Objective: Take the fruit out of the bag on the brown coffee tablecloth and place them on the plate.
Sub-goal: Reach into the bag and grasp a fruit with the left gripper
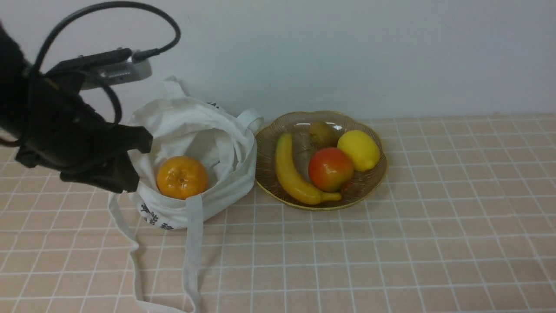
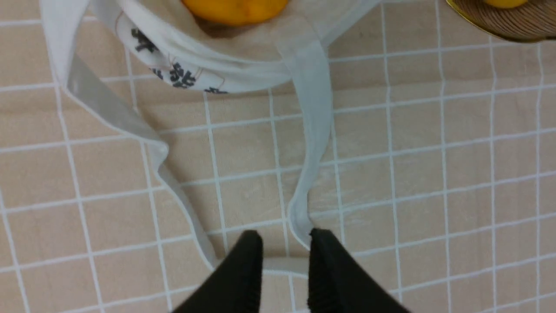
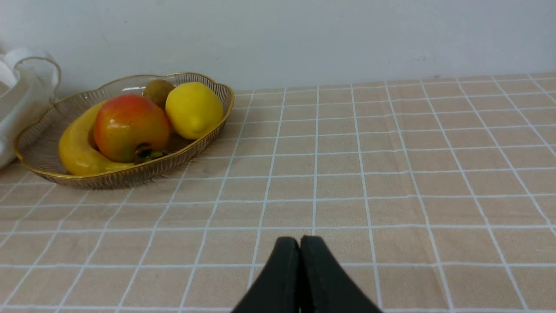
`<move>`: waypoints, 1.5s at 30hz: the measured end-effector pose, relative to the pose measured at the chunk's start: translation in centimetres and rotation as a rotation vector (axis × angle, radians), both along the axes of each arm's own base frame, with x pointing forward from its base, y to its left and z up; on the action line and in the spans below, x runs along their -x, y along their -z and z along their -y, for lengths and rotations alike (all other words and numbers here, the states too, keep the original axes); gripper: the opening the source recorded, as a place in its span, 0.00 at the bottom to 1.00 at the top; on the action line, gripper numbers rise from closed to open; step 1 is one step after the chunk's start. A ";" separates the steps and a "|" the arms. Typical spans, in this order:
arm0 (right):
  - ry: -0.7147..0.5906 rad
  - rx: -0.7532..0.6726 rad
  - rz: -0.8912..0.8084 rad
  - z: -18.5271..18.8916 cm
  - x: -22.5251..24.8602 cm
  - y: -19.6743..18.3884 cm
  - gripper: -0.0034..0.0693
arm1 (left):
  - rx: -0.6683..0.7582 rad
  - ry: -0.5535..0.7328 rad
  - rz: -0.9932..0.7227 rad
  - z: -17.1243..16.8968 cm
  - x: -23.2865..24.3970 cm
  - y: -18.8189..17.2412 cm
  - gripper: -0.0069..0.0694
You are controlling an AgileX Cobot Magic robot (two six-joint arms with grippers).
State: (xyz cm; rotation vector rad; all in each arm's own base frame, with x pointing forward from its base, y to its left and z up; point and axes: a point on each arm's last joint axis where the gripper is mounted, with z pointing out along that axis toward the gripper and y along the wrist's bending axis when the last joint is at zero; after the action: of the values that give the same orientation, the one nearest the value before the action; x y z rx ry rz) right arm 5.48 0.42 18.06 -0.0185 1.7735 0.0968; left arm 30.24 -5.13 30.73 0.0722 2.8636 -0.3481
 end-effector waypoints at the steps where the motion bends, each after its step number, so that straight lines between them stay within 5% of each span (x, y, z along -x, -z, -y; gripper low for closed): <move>1: 0.000 0.000 0.000 0.0 0.0 0.0 0.03 | -0.013 0.008 -0.009 0.2 -0.8 0.4 0.34; 9: 0.000 0.000 0.000 0.0 0.0 0.0 0.03 | -0.161 0.053 -0.010 2.6 -6.7 3.4 0.78; 15: 0.000 0.000 0.000 0.0 0.0 0.0 0.03 | -0.238 0.071 0.016 3.2 -9.6 5.5 0.98; 28: 0.000 0.000 0.000 0.0 0.0 0.0 0.03 | -0.251 0.042 -0.004 3.7 -12.2 10.9 0.98; 38: 0.000 0.000 0.000 0.0 0.0 0.0 0.03 | -0.245 0.030 -0.009 3.8 -12.3 11.3 0.82; 45: 0.000 0.000 0.000 0.0 0.0 0.0 0.03 | -0.241 0.007 -0.019 3.7 -12.3 11.2 0.82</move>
State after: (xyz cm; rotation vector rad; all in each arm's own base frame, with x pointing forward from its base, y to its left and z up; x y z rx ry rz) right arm 5.48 0.42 18.06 -0.0185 1.7735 0.0968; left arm 42.54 -8.87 19.55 0.1242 2.9107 -0.0036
